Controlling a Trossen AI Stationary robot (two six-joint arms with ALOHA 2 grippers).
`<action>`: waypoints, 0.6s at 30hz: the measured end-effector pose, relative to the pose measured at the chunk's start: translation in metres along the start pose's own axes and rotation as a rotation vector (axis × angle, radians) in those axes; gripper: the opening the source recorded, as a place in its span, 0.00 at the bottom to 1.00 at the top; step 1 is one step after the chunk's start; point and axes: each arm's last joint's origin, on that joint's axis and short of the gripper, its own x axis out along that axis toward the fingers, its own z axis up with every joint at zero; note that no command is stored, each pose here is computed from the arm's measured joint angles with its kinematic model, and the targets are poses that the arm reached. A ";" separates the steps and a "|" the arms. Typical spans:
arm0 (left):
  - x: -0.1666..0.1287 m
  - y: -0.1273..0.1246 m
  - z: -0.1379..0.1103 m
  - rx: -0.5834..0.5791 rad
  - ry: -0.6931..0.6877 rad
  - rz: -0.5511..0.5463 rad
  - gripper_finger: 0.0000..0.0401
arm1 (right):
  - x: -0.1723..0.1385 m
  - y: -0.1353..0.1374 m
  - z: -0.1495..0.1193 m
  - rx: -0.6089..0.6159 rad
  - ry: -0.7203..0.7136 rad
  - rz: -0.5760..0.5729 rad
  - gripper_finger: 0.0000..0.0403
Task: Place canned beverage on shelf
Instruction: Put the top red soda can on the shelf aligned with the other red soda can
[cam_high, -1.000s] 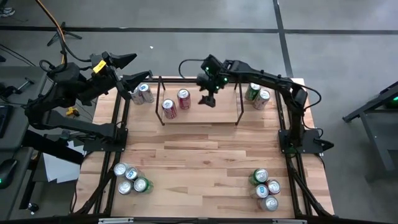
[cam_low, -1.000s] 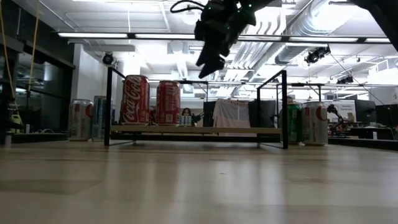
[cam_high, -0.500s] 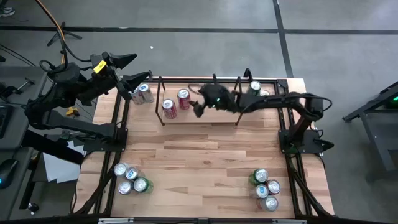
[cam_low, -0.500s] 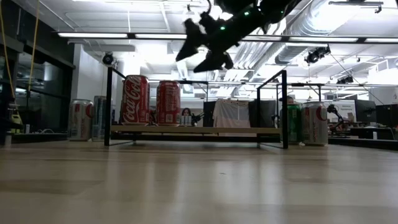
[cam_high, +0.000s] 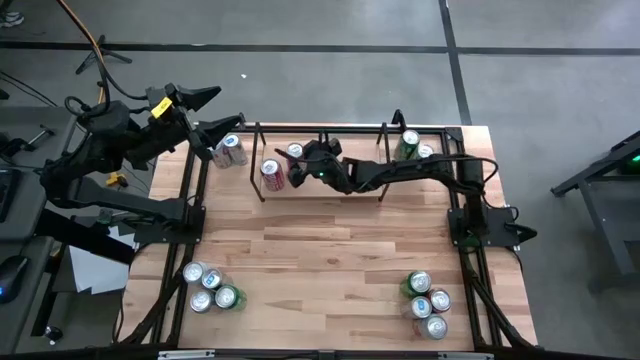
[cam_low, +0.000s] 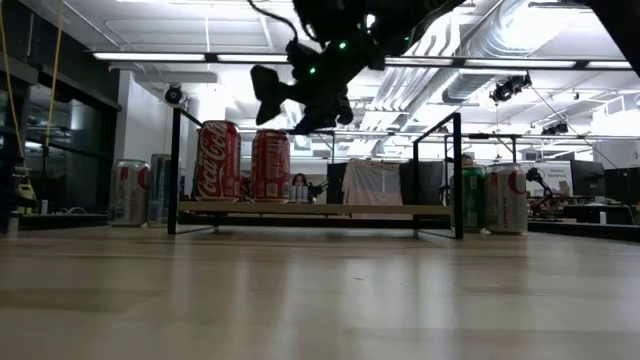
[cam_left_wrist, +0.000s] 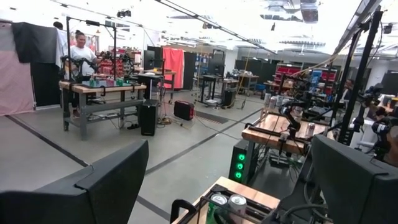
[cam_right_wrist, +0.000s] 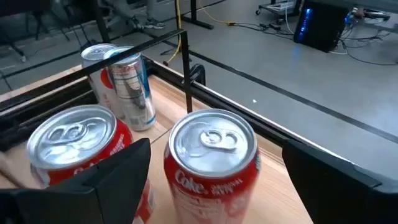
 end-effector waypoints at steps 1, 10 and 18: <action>0.000 0.000 0.000 0.000 0.000 0.000 0.91 | 0.002 0.000 -0.002 0.004 0.003 -0.013 0.87; 0.000 0.000 0.000 0.000 0.001 0.000 0.91 | 0.018 0.009 -0.012 -0.008 0.010 -0.030 0.87; 0.000 0.000 0.000 0.001 0.000 0.000 0.91 | 0.027 0.002 -0.013 0.021 0.007 -0.045 0.87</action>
